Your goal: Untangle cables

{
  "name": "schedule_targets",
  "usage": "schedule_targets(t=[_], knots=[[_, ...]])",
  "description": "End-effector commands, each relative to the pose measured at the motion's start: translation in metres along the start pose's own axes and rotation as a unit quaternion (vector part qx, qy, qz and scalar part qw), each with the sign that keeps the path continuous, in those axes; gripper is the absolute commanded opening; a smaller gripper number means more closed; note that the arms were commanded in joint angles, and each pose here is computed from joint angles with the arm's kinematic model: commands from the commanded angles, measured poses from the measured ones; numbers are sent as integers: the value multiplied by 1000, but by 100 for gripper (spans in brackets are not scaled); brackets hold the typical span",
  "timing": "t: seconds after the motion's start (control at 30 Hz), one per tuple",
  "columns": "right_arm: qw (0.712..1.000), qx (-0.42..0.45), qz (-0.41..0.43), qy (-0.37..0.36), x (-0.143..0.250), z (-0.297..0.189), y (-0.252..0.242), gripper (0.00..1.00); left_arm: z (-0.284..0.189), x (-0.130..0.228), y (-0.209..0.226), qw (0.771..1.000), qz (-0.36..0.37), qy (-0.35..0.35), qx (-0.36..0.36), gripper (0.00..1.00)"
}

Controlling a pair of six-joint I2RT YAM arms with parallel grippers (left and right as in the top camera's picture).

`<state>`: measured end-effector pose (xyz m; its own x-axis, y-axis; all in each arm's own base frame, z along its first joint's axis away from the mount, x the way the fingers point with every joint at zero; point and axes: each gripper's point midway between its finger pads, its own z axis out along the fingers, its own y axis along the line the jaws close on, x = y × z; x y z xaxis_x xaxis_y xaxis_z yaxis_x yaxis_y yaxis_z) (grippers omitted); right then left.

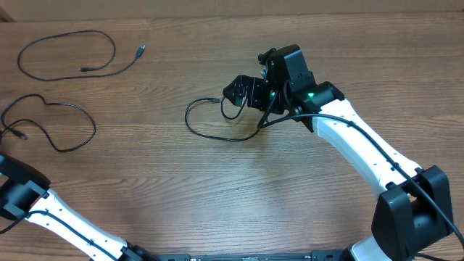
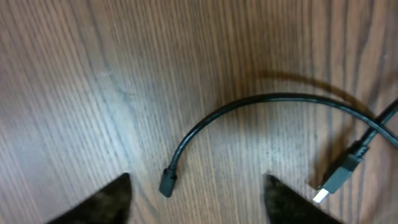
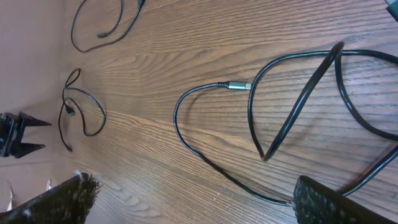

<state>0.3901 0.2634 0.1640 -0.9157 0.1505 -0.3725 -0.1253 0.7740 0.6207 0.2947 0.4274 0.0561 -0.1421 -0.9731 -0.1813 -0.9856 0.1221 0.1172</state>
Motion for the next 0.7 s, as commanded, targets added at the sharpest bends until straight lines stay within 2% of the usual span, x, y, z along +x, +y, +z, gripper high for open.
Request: schedule_targets(t=[0.0,0.37,0.47,0.67], knots=[[1000,-4,-8,-14,-5,-8,6,100,24,9,-2,1000,8,23,-7,73],[1000,-7,-9,-18,-7,-8,8,100,53,17,-1,998,49,35,-11,74],[1000,-7,-10,-18,-7,-8,8,100,53,17,-1,998,57,35,-10,61],[1000,-7,-10,-19,-7,-8,8,100,54,21,-10,997,65,47,15,57]])
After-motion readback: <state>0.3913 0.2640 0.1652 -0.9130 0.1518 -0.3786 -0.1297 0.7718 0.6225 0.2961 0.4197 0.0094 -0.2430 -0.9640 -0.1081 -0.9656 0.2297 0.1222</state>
